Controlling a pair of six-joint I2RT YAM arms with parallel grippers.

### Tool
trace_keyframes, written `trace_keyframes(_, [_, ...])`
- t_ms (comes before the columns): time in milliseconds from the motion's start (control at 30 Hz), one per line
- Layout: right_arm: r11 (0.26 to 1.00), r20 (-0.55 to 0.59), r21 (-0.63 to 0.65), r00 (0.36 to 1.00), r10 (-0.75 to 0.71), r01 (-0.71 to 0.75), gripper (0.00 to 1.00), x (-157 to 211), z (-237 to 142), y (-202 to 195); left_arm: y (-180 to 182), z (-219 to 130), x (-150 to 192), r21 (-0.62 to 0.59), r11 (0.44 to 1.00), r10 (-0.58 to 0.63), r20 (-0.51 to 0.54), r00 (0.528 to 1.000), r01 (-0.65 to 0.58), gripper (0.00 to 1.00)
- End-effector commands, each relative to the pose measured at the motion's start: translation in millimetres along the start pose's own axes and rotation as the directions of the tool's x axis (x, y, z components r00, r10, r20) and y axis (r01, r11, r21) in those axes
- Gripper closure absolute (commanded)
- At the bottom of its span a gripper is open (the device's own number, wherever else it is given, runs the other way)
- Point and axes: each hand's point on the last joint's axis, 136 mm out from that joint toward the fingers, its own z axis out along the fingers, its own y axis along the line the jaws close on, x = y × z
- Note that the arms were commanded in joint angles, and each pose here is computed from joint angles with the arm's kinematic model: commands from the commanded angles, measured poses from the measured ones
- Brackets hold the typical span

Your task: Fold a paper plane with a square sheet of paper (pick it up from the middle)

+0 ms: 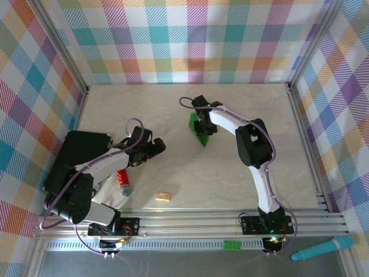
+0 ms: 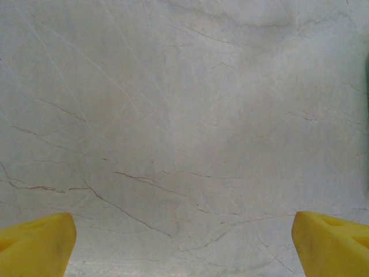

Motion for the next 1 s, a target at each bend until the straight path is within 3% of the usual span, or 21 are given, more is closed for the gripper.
trace_keyframes(0, [0.998, -0.042, 0.057, 0.999, -0.011, 0.014, 0.69, 8, 15, -10, 1, 2, -2, -0.005, 1.000, -0.003, -0.011, 1.000, 0.003, 0.04])
trace_keyframes(267, [0.993, -0.024, 0.122, 1.000, 0.000, 0.003, 0.61, 4, 30, -21, -1, 2, -3, -0.003, 1.000, -0.005, -0.013, 1.000, 0.005, 0.04])
trace_keyframes(667, [0.985, -0.022, 0.135, 0.994, 0.111, -0.107, 0.58, -19, 47, -36, -1, -1, -4, -0.003, 1.000, -0.005, -0.010, 1.000, 0.005, 0.04])
trace_keyframes(967, [0.986, 0.023, 0.106, 0.992, 0.127, -0.129, 0.57, -38, 32, -32, -8, -12, -9, 0.018, 1.000, -0.008, 0.005, 1.000, 0.008, 0.04])
